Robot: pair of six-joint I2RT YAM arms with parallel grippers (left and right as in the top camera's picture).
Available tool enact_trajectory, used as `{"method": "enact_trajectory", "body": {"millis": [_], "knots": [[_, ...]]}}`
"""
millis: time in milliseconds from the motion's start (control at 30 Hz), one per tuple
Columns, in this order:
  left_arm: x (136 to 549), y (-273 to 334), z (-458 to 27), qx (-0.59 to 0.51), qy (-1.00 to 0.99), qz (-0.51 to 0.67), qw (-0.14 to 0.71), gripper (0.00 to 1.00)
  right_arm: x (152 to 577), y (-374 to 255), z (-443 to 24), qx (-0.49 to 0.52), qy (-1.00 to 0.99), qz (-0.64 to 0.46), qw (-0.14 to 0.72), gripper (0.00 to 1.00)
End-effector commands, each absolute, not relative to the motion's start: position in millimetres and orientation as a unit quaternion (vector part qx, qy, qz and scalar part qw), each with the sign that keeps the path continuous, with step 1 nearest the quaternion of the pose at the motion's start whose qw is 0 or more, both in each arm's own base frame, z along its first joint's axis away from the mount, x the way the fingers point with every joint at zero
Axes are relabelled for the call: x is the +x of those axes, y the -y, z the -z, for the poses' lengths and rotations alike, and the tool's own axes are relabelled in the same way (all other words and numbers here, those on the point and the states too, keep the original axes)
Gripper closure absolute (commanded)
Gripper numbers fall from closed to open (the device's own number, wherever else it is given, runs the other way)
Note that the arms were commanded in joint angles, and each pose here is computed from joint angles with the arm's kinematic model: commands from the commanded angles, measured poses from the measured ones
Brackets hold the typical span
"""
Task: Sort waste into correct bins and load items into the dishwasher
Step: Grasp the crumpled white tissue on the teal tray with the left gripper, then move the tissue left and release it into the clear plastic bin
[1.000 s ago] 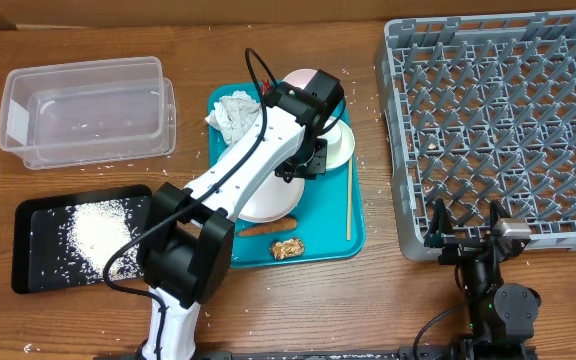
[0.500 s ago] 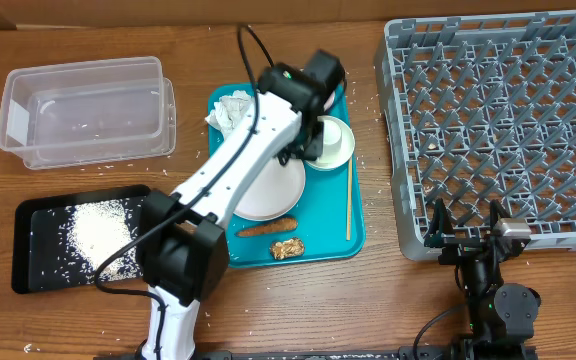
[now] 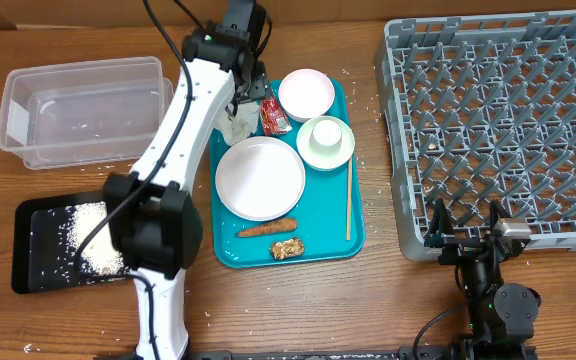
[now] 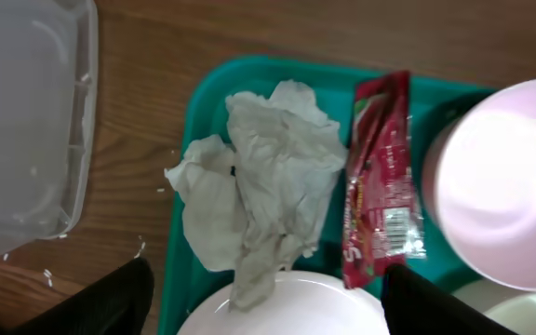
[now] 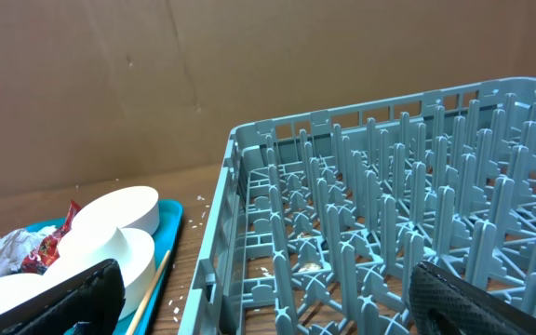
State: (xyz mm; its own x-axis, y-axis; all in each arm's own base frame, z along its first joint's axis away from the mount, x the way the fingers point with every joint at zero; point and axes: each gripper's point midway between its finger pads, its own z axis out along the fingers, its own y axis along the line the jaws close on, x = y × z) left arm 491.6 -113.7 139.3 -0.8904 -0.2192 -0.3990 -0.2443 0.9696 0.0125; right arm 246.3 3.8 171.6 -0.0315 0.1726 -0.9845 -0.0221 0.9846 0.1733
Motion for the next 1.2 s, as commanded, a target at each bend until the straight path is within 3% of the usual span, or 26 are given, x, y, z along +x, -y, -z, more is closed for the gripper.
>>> {"method": "enact_trajectory", "body": {"millis": [0,467,533,767,967,1067,1167], "knots": [[489,115,-97,-0.125,-0.978,-0.053,0.158,0.2,246,-3,-170,0.052,-0.714,-0.066,0.695,0.0],[482,97,-65,-0.209,-0.963,-0.103,0.138,0.22,246,-3,-170,0.052,-0.714,-0.066,0.695,0.0],[478,96,-60,-0.213,-0.963,-0.104,0.131,0.29,246,-3,-170,0.052,-0.714,-0.066,0.695,0.0],[470,98,-38,-0.211,-0.966,-0.101,0.115,0.32,246,-3,-170,0.052,-0.713,-0.066,0.696,0.0],[469,97,-36,-0.209,-0.966,-0.102,0.113,0.65,246,-3,-170,0.052,-0.713,-0.066,0.696,0.0],[468,97,-40,-0.199,-0.968,-0.104,0.111,0.95,246,-3,-170,0.052,-0.714,-0.066,0.695,0.0],[468,98,-57,-0.199,-0.968,-0.1,0.111,0.96,246,-3,-170,0.052,-0.714,-0.066,0.695,0.0]]}}
